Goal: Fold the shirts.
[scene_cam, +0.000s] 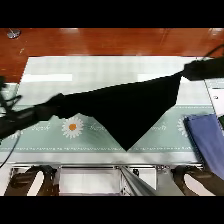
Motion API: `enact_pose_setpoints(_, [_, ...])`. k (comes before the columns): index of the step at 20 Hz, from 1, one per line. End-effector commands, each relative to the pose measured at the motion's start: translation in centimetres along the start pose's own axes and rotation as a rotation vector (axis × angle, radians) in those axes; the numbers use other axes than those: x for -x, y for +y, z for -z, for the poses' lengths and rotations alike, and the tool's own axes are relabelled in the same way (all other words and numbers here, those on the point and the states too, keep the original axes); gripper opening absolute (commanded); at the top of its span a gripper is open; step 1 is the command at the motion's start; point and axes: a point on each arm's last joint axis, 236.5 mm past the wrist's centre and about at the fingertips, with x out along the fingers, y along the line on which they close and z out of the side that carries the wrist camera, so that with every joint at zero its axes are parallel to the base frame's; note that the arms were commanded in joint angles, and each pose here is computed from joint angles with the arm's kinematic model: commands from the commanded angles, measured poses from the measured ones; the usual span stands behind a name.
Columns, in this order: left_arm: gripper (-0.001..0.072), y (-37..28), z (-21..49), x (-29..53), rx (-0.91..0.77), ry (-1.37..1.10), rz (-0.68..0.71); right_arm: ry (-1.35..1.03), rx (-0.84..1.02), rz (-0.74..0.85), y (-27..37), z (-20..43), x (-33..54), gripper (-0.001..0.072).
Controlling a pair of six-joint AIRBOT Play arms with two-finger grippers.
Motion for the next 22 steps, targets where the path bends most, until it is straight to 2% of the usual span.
enact_pose_setpoints(1, [0.0032,2.4,3.9,-6.2,0.034,0.094,-0.034,0.033,-0.16,-0.089,-2.0,-3.2,-7.5,0.0019])
enact_pose_setpoints(4, [0.0039,4.3,4.4,-9.8,0.069,0.142,-0.092,0.065,-0.237,-0.157,-2.3,-5.1,-11.2,0.002])
enact_pose_setpoints(5, [0.0185,4.8,3.9,-10.5,0.081,0.156,-0.104,0.076,-0.262,-0.167,-2.6,-5.3,-11.7,0.0117])
enact_pose_setpoints(6, [0.0599,5.2,3.2,-10.7,0.084,0.163,-0.111,0.092,-0.279,-0.18,-2.8,-5.3,-11.7,0.0478])
enact_pose_setpoints(7, [0.0705,5.5,2.3,-10.4,0.072,0.187,-0.115,0.107,-0.271,-0.177,-3.5,-5.2,-11.2,0.0622])
enact_pose_setpoints(9, [0.0705,6.8,0.1,-8.2,0.035,0.243,-0.141,0.148,-0.244,-0.15,-5.9,-4.3,-8.9,0.0623])
enact_pose_setpoints(11, [0.0703,9.3,-2.3,-4.8,0.056,0.251,-0.199,0.231,-0.248,-0.054,-10.4,-1.4,-5.8,0.0623])
enact_pose_setpoints(14, [0.0702,13.7,-3.7,-1.9,0.313,0.17,-0.271,0.306,-0.38,0.055,-15.7,3.8,-3.2,0.0623])
enact_pose_setpoints(15, [0.0702,14.1,-3.1,-2.3,0.39,0.167,-0.247,0.316,-0.43,0.046,-15.9,5.8,-3.4,0.0622])
enact_pose_setpoints(17, [0.0701,13.0,-1.6,-4.5,0.434,0.201,-0.129,0.364,-0.477,-0.004,-14.3,10.5,-5.2,0.0622])
enact_pose_setpoints(20, [0.0701,8.7,-0.4,-8.1,0.396,0.265,0.125,0.477,-0.483,-0.137,-8.9,17.4,-7.8,0.0622])
enact_pose_setpoints(22, [0.07,6.5,0.7,-10.1,0.381,0.313,0.22,0.578,-0.474,-0.185,-5.8,21.6,-8.4,0.0622])
